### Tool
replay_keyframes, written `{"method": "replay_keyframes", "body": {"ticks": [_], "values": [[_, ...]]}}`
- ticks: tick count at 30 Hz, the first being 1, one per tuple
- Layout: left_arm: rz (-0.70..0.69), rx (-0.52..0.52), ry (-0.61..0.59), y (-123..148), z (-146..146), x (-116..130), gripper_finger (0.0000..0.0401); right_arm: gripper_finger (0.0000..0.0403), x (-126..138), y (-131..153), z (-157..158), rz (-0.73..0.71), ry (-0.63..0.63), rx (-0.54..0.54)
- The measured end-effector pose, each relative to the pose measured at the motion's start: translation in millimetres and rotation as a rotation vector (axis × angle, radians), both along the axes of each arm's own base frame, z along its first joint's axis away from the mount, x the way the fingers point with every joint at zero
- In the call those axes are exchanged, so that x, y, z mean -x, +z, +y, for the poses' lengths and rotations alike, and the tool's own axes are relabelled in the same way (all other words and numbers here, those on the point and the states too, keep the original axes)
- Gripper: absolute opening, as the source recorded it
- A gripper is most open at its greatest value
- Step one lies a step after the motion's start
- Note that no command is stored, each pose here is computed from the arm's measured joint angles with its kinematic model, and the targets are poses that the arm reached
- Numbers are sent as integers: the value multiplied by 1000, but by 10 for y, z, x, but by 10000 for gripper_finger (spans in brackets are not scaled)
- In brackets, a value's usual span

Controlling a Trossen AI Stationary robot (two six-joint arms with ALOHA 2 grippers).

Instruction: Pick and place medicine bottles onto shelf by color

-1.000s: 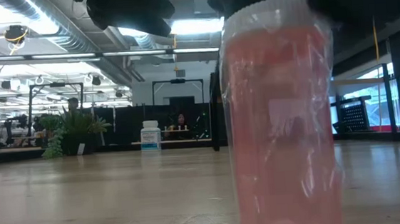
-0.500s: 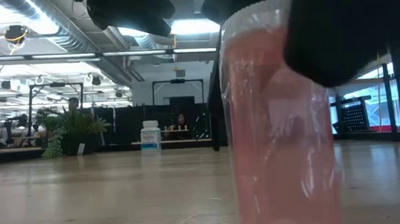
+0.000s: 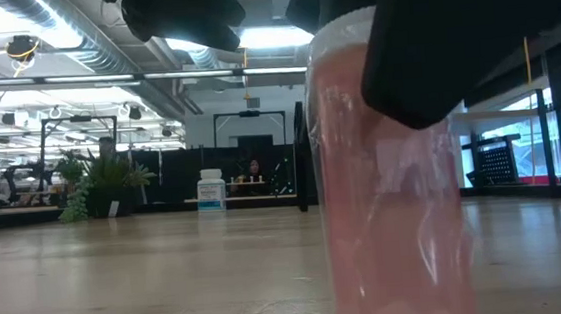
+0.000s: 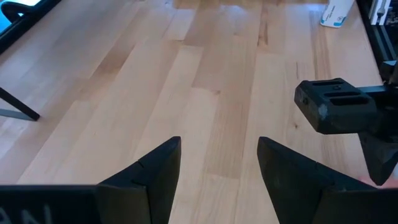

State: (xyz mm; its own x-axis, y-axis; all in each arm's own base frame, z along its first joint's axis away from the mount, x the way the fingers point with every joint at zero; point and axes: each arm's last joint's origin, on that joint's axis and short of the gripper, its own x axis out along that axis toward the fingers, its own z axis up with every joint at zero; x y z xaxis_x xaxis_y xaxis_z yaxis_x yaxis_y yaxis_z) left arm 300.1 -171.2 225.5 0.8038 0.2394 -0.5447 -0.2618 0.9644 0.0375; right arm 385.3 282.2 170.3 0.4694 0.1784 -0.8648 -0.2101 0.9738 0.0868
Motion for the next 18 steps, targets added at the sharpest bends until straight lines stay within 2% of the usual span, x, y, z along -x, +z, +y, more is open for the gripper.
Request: {"method": "replay_keyframes", "body": {"ticks": [9, 18], "values": [[0, 0, 0, 0, 0, 0, 206, 132, 4, 0, 5, 0, 2, 0], [0, 0, 0, -1, 0, 0, 206, 129, 52, 85, 27, -12, 43, 14]]}}
